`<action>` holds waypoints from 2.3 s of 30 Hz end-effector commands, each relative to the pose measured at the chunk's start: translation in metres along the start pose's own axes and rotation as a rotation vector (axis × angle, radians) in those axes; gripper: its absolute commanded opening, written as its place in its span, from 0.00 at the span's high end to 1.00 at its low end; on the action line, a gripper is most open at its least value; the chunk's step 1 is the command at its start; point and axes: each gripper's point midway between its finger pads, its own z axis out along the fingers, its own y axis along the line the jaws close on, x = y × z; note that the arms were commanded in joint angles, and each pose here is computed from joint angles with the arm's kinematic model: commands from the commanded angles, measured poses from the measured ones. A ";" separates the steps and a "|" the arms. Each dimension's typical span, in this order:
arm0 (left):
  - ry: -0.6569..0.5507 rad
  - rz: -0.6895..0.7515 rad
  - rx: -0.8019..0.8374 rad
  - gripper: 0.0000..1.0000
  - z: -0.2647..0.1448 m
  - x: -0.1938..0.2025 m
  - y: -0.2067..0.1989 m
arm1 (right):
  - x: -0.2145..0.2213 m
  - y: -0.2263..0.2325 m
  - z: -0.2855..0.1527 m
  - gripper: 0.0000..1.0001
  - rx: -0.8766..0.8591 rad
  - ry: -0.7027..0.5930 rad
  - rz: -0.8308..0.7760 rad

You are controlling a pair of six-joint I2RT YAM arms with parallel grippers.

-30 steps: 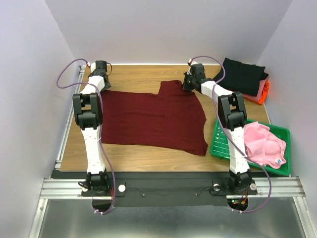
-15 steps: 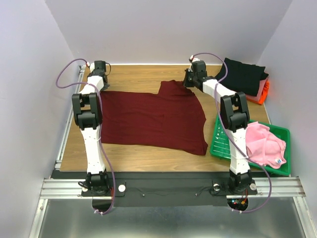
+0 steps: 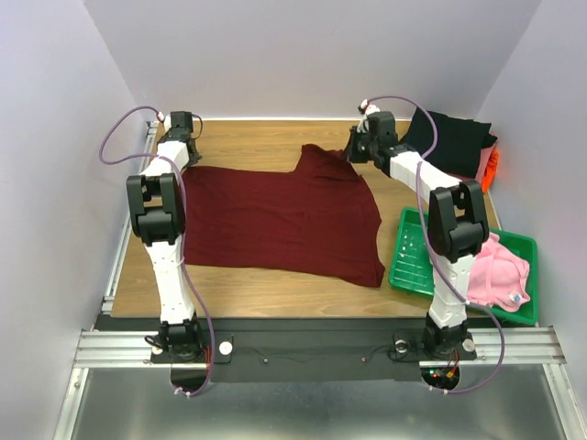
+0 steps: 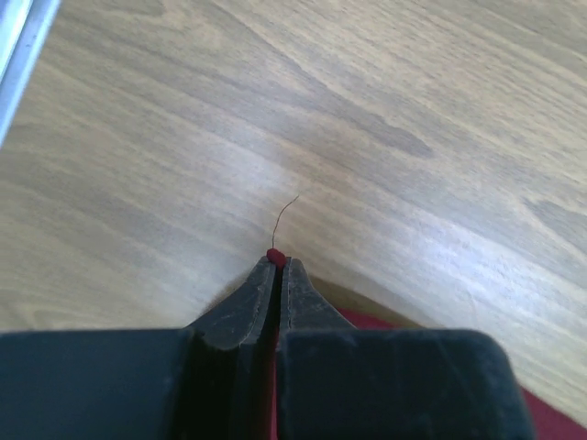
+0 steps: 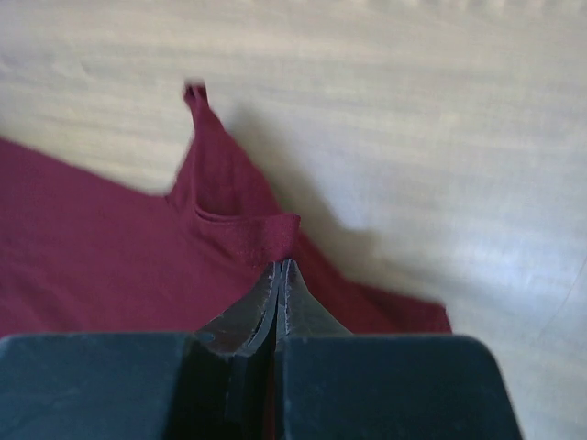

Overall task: Fold and stack the t-shirts
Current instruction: Fold the tshirt

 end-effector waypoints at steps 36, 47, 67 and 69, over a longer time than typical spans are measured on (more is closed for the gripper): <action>-0.124 0.060 -0.140 1.00 -0.092 -0.005 0.067 | 0.056 0.047 -0.174 1.00 0.024 0.179 0.139; -0.077 0.063 -0.170 1.00 -0.100 0.011 0.077 | 0.078 0.044 -0.203 1.00 0.072 0.257 0.175; 0.040 0.047 -0.316 0.31 -0.134 0.073 0.124 | 0.166 0.042 -0.253 0.79 0.131 0.499 0.205; 0.025 0.020 -0.341 0.02 -0.148 0.072 0.132 | 0.171 0.032 -0.263 0.51 0.189 0.507 0.195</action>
